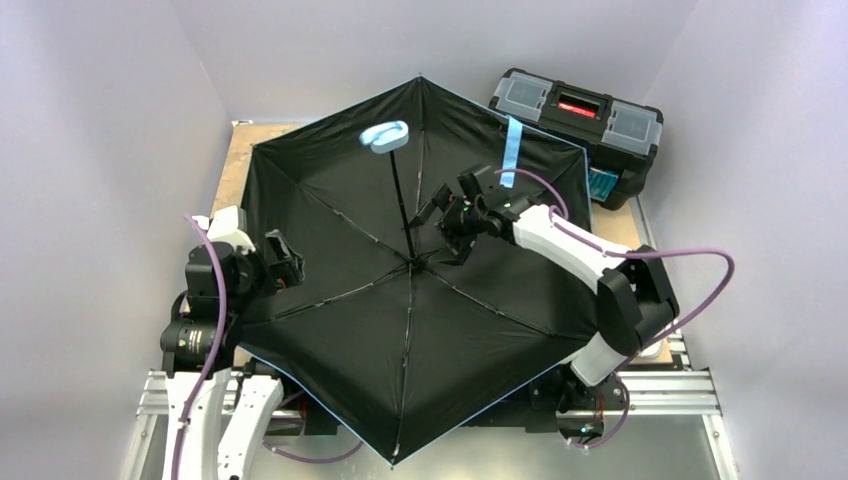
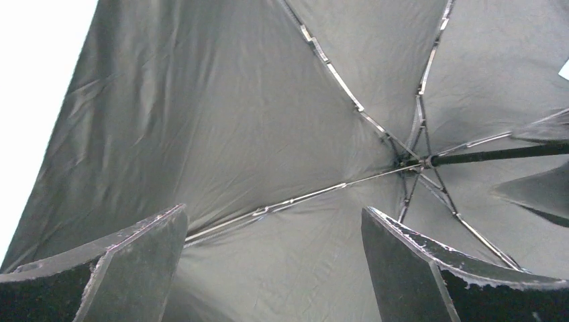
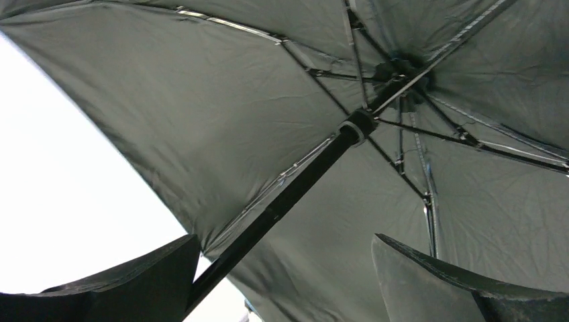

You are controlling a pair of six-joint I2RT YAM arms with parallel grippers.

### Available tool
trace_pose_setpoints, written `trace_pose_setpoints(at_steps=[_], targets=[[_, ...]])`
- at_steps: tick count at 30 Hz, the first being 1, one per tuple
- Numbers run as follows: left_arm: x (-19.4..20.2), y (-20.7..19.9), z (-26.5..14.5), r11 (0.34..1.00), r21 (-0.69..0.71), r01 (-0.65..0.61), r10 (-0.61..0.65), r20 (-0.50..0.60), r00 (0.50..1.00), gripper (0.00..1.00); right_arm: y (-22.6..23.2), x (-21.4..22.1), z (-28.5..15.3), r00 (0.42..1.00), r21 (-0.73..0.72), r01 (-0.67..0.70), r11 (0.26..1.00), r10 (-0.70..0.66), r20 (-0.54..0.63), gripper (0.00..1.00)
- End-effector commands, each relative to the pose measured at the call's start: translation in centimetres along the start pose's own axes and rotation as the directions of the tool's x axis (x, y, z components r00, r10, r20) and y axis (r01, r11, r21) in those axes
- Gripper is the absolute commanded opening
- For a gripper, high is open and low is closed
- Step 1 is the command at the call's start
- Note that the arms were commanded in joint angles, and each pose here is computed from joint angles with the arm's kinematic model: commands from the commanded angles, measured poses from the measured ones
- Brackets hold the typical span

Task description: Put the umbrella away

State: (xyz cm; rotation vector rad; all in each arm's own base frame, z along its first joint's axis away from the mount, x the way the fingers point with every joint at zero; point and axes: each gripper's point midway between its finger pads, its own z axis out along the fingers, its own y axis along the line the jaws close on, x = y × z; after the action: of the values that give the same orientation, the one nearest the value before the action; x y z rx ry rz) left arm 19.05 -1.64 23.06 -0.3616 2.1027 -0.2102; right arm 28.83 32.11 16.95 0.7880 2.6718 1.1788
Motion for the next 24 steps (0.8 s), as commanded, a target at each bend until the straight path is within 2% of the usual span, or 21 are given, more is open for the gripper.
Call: trace_pose_setpoints(at_steps=[1,10,13,18,22,23,24], targets=[[0.1,-0.6,-0.3,0.998,0.049,-0.031,0.031,0.012,0.999,1.00,0.2,2.4,1.4,0.996,0.022,-0.025,0.999,0.027,-0.089,0.99],[0.1,-0.6,-0.4,0.998,0.053,-0.042,0.041,0.014,0.999,1.00,0.2,3.8,3.8,0.989,0.029,-0.045,0.999,0.049,-0.139,0.99],[0.1,-0.5,-0.7,0.998,0.049,-0.040,0.038,0.028,0.999,1.00,0.8,4.3,5.1,0.982,0.002,-0.062,0.998,0.061,-0.178,0.89],[0.0,-0.3,-0.8,0.998,0.043,-0.037,0.035,0.042,0.999,1.00,2.2,4.9,6.4,0.974,-0.021,-0.073,0.997,0.067,-0.217,0.82],[0.0,-0.1,-0.8,0.999,0.032,-0.033,0.032,0.042,0.999,1.00,3.5,5.4,6.9,0.966,-0.059,-0.091,0.994,0.073,-0.247,0.67],[0.0,-0.1,-0.8,0.999,0.028,-0.033,0.031,0.041,0.999,1.00,3.7,5.4,7.0,0.964,-0.071,-0.096,0.993,0.075,-0.256,0.60],[0.1,-0.1,-0.8,0.999,0.027,-0.032,0.031,0.040,0.999,1.00,3.9,5.6,7.1,0.961,-0.080,-0.099,0.992,0.075,-0.267,0.48]])
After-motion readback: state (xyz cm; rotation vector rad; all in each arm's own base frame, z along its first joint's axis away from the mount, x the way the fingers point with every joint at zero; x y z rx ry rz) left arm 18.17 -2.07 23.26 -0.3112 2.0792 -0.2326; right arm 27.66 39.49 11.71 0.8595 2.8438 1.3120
